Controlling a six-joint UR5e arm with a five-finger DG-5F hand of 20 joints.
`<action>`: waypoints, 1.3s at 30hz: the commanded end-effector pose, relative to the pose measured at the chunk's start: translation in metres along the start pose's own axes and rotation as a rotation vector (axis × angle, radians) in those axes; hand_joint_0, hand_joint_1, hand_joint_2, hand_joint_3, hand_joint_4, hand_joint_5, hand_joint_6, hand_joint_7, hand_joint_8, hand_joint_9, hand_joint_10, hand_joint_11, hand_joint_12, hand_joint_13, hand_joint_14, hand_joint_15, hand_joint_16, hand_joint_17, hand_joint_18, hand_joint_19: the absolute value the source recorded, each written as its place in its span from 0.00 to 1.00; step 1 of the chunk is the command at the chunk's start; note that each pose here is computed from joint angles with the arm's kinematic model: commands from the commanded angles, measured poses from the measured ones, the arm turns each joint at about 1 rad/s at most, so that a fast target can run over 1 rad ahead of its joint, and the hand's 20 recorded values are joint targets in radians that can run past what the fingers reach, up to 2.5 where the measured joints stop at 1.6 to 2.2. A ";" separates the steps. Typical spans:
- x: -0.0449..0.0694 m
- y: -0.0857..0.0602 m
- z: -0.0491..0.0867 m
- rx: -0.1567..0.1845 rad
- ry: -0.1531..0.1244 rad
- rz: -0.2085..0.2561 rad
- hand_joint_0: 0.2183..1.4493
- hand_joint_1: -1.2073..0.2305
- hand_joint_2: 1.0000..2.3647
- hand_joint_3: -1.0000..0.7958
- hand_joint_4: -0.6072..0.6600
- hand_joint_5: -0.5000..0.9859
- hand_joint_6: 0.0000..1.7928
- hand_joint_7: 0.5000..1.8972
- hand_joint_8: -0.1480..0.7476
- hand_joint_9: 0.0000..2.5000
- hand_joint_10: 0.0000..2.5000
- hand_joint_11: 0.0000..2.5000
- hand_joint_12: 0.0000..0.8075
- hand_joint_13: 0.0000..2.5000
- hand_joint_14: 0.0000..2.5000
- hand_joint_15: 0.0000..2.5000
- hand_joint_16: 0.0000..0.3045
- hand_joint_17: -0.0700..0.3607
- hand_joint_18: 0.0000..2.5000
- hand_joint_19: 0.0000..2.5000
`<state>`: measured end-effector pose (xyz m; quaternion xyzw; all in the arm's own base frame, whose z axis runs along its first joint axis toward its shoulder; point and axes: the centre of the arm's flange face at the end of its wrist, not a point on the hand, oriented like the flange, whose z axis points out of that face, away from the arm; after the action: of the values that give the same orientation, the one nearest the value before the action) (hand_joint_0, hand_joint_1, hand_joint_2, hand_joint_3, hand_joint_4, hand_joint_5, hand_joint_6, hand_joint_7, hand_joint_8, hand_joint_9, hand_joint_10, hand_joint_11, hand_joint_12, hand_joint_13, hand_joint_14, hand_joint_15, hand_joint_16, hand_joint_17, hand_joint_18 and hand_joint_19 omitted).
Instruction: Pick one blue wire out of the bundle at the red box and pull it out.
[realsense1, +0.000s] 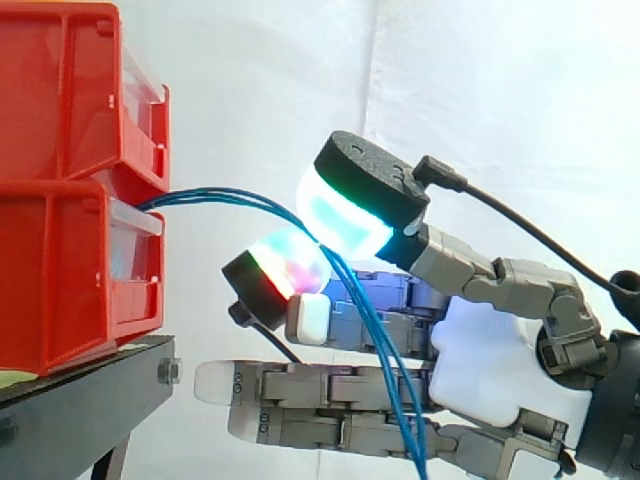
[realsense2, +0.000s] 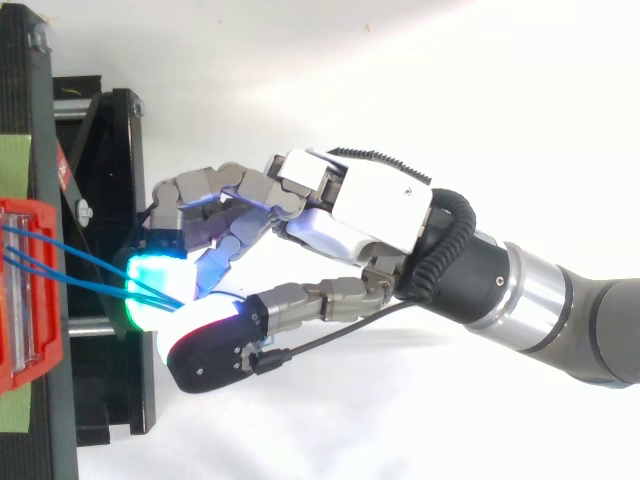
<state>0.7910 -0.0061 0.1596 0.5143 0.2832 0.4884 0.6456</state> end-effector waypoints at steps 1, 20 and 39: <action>0.000 0.000 0.000 0.000 0.000 -0.002 0.31 0.40 0.00 0.32 0.59 0.31 0.38 0.60 0.30 0.47 0.01 0.25 0.38 0.25 0.01 0.14 0.15 0.41 0.13 0.13; -0.002 0.000 0.001 0.000 -0.003 -0.006 0.32 0.26 0.01 0.47 0.55 0.25 0.50 0.47 0.46 0.45 0.01 0.35 0.45 0.28 0.01 0.17 0.18 0.45 0.17 0.12; 0.001 0.000 -0.001 0.002 0.000 -0.005 0.23 0.40 0.00 0.28 0.59 0.26 0.46 0.48 0.43 0.46 0.01 0.31 0.44 0.27 0.01 0.17 0.18 0.44 0.15 0.14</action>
<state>0.7908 -0.0054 0.1594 0.5139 0.2846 0.4867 0.6466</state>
